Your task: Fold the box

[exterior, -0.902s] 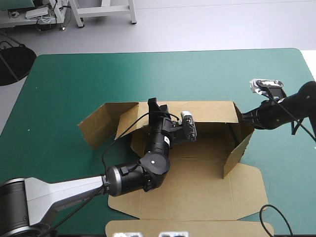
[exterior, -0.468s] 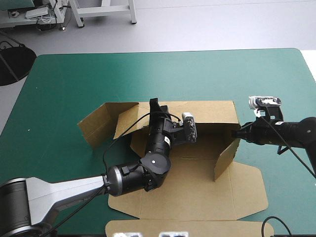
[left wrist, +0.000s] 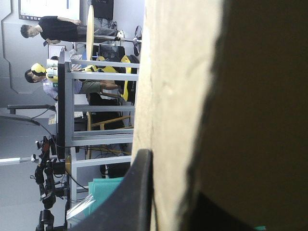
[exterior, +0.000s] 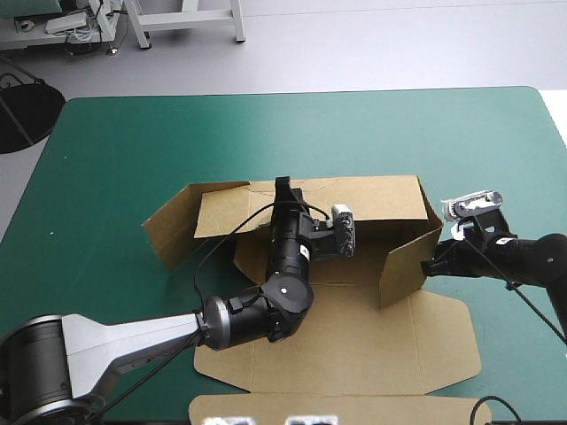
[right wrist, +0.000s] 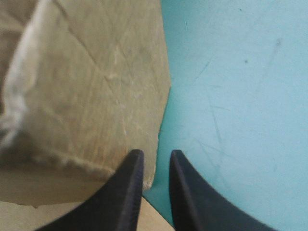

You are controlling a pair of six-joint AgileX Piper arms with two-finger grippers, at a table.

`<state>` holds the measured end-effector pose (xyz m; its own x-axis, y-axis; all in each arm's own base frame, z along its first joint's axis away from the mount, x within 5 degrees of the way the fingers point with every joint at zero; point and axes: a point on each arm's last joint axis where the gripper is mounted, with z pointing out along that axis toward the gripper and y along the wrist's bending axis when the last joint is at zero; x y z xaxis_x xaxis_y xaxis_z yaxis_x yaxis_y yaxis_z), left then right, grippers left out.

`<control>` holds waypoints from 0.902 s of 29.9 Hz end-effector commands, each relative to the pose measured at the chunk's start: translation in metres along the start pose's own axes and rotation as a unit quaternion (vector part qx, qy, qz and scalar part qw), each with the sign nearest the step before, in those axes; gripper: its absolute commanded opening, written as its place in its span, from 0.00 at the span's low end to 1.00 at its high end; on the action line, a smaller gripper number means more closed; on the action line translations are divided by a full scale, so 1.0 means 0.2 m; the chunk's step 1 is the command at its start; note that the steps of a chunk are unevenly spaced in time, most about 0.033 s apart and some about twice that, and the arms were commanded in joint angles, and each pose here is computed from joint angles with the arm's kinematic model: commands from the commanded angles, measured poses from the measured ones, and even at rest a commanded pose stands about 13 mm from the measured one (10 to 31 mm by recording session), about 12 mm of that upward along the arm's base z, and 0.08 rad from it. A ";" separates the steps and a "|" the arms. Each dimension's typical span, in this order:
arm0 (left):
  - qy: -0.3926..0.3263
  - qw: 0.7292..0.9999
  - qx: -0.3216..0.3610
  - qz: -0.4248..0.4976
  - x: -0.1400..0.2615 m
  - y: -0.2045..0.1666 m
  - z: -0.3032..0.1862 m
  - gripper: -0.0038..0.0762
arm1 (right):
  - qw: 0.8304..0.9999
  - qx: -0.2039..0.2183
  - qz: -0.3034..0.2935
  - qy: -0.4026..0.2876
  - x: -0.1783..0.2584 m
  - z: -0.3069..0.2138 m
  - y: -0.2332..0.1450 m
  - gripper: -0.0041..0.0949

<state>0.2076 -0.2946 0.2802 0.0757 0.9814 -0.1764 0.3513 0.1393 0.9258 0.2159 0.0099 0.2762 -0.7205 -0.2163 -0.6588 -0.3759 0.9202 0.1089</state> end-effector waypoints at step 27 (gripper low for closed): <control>-0.018 0.999 -0.004 -0.029 -0.01 0.04 -0.01 0.04 | 0.988 -0.092 -0.076 -0.097 -0.10 0.07 0.04 0.47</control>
<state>0.2119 -0.2951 0.2785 0.0772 0.9825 -0.1695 0.3325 0.1349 0.9334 0.2243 0.0252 0.2724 -0.5459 -0.3643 -0.7545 -0.6206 0.7808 0.0720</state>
